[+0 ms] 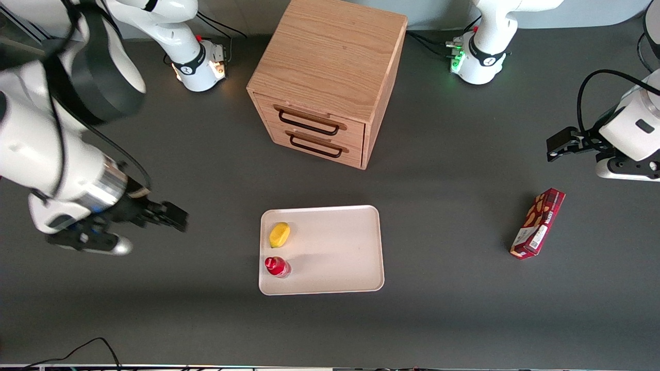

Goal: Place coke bottle on tray

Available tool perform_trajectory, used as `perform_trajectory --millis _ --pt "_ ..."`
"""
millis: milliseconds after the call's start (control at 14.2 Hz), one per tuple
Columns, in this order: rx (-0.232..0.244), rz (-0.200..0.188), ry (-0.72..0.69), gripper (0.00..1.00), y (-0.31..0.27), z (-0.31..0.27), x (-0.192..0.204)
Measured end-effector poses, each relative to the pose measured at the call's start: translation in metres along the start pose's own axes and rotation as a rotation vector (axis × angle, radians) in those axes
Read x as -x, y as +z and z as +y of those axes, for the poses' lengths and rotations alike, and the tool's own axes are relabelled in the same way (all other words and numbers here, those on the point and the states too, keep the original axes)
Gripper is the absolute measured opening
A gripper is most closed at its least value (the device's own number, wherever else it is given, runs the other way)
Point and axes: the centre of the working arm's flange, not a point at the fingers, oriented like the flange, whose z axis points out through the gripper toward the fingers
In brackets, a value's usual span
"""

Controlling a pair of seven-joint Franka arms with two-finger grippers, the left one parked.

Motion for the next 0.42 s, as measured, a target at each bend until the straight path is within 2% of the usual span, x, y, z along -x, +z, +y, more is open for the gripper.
perform_trajectory --millis 141,211,423 --pt "0.035 -0.030 0.030 1.00 -0.045 0.033 0.033" --pt "0.029 -0.040 0.045 1.00 -0.066 0.044 0.051" --pt "0.007 -0.036 0.042 1.00 -0.101 0.066 0.093"
